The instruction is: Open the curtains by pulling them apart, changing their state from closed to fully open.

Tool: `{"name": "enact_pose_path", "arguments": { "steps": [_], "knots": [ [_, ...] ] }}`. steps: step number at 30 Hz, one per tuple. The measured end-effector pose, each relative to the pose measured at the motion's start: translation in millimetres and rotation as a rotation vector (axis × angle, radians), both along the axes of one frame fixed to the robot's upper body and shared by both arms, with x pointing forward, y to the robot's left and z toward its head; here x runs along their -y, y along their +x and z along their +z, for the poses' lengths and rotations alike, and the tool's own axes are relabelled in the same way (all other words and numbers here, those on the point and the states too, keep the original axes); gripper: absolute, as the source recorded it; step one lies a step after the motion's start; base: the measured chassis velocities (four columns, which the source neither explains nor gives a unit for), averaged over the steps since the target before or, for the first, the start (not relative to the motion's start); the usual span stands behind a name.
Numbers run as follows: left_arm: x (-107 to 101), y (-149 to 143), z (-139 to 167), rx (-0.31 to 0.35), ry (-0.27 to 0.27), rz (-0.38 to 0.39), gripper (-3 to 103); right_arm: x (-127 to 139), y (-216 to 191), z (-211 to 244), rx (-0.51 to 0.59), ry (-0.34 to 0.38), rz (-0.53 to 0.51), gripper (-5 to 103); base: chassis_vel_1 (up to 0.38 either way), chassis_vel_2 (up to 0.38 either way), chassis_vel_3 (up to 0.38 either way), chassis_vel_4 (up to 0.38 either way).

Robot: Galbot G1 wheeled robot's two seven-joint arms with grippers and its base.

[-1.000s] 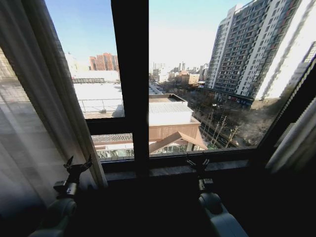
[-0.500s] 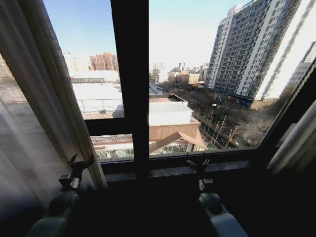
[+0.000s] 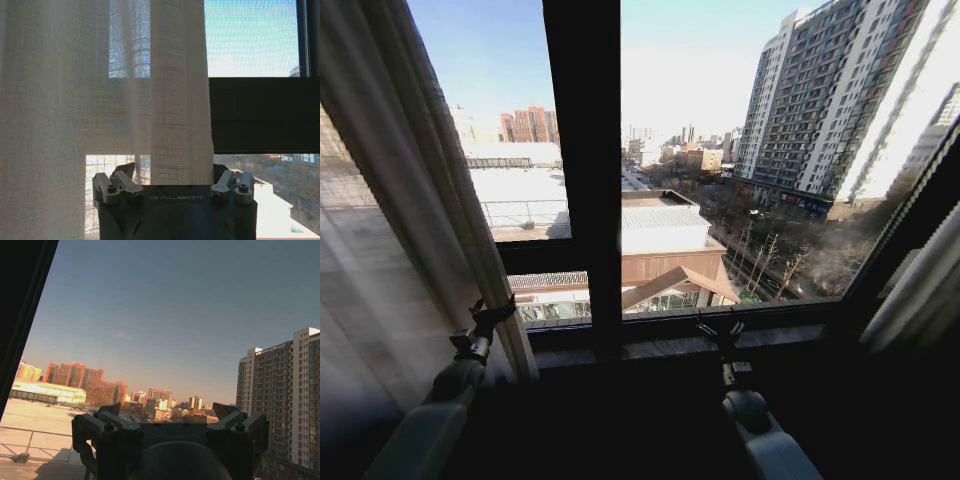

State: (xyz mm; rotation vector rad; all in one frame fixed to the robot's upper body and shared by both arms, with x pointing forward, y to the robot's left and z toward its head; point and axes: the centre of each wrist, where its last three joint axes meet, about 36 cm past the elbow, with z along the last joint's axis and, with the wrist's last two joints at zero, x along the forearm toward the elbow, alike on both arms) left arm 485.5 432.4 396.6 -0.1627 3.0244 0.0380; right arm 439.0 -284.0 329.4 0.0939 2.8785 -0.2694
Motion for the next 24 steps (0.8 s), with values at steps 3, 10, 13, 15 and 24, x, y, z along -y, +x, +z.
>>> {"name": "enact_pose_path", "arguments": {
  "steps": [3,10,13,15,24],
  "knots": [
    [-1,-1,-1,0.004,-0.005,0.004,71,0,0,0,0.000,0.000,0.000,100,0.000,0.000,0.000,0.000],
    [-1,-1,1,0.009,-0.009,0.004,49,0,0,0,0.000,0.000,0.000,100,0.000,0.000,0.000,0.000],
    [0,-1,1,0.011,-0.012,0.002,32,0,0,0,0.000,0.000,0.000,100,0.000,0.000,0.000,0.000],
    [0,-2,1,0.011,-0.012,0.002,32,0,0,0,0.000,0.000,0.000,100,0.000,0.000,0.000,0.000],
    [-5,-13,-1,0.010,-0.012,0.019,1,0,0,0,0.000,0.000,0.000,100,0.000,0.000,0.000,0.000]
  ]
}}
